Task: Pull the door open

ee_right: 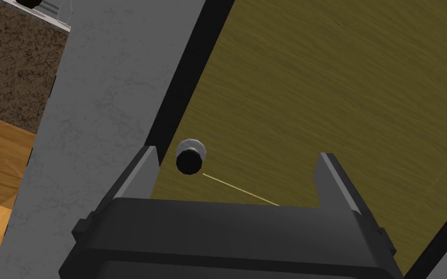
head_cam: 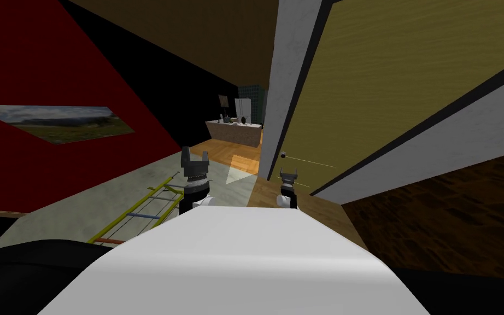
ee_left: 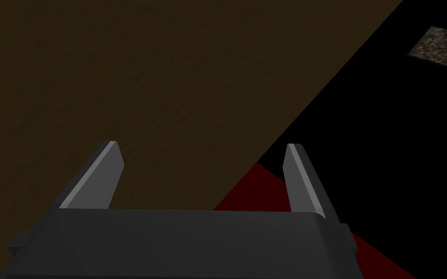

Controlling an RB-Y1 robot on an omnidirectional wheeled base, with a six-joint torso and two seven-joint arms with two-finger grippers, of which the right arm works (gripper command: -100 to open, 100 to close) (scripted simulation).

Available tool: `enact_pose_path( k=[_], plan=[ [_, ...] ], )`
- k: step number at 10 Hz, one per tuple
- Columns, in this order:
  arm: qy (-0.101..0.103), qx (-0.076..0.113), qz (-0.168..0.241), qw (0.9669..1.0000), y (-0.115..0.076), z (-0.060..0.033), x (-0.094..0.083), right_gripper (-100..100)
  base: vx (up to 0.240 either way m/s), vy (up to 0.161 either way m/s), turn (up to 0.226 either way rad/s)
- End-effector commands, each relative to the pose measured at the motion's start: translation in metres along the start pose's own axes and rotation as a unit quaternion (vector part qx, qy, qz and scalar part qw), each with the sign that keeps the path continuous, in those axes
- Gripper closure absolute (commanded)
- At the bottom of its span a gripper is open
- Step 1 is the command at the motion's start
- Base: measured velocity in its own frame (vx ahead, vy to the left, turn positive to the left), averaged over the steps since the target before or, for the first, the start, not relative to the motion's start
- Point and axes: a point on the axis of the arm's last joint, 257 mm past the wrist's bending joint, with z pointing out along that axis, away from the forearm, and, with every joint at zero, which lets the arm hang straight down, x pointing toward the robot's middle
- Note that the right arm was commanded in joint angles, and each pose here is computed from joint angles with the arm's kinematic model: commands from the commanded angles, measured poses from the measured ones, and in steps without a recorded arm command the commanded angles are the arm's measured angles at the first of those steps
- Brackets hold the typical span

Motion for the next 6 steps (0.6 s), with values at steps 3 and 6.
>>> enact_pose_path(
  k=[3,6],
  plan=[
    [-0.033,0.0,0.043,0.9985,-0.005,-0.0067,-0.031,-100,0.089,-0.062,0.094],
    [-0.06,-0.003,0.074,0.9955,-0.008,-0.0122,-0.056,-100,0.093,-0.052,0.081]
  ],
)
